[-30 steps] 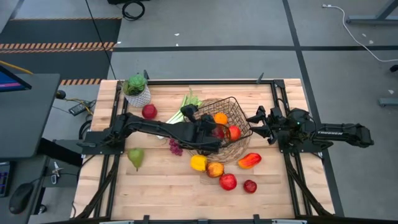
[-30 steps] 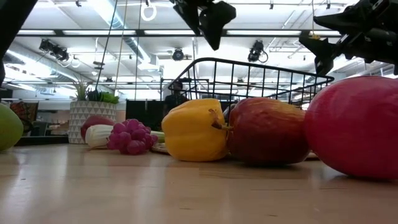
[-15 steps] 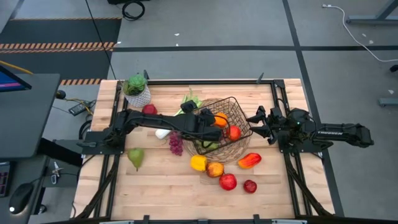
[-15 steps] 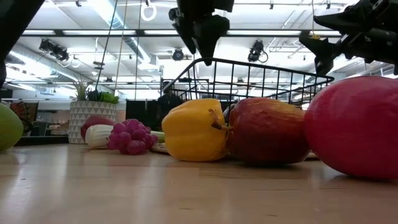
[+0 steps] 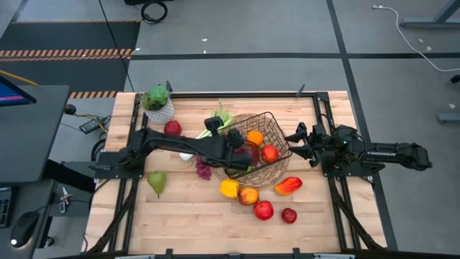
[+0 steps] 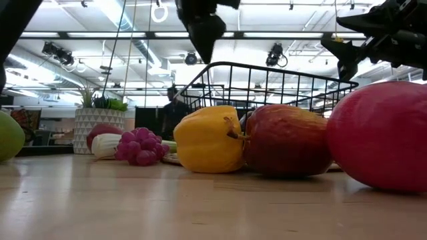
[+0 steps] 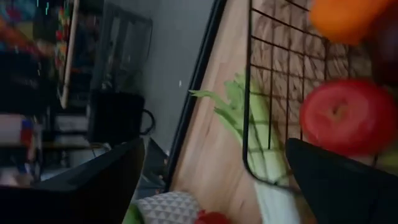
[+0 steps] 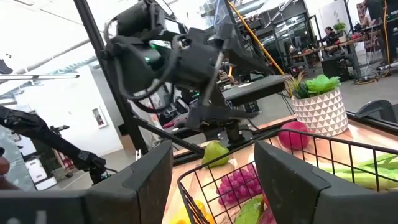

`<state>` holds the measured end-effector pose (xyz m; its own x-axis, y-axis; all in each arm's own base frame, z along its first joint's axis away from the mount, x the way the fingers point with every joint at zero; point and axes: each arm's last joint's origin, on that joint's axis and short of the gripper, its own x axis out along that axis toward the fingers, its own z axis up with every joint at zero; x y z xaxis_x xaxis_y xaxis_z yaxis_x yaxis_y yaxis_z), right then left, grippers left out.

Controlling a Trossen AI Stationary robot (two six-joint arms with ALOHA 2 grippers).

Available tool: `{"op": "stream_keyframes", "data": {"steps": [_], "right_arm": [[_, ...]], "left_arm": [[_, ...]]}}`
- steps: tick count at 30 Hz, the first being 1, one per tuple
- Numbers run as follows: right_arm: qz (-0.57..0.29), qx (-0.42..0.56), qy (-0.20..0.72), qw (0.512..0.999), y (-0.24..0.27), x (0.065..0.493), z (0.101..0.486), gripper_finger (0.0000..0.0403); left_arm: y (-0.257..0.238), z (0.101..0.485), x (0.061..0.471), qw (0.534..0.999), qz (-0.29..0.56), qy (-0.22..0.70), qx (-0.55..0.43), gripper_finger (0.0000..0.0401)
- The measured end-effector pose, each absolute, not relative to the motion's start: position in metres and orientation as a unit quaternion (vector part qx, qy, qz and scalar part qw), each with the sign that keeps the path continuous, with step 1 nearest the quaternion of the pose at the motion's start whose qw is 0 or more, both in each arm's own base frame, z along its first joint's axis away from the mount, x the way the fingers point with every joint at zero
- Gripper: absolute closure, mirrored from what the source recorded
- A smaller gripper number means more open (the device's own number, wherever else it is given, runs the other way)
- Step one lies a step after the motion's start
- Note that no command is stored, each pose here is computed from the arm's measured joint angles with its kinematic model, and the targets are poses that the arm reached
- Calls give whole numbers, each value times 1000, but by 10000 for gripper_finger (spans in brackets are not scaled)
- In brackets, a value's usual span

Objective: Build produce basket
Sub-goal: Put the green pear into the black wire basket

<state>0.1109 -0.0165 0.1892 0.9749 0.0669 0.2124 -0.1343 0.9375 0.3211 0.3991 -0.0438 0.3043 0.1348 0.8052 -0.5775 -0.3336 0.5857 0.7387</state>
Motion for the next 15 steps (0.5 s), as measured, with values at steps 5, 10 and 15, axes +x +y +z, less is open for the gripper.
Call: {"op": "stream_keyframes", "data": {"steps": [5, 10, 15], "right_arm": [[51, 169, -99, 979, -17, 111, 189, 172], [51, 169, -100, 979, -17, 111, 189, 172], [51, 169, -100, 979, -17, 111, 189, 172]], "left_arm": [[-55, 323, 379, 727, 368, 522, 253, 3], [-54, 334, 348, 744, 353, 507, 254, 3], [-51, 326, 323, 807, 291, 466, 217, 3]]}}
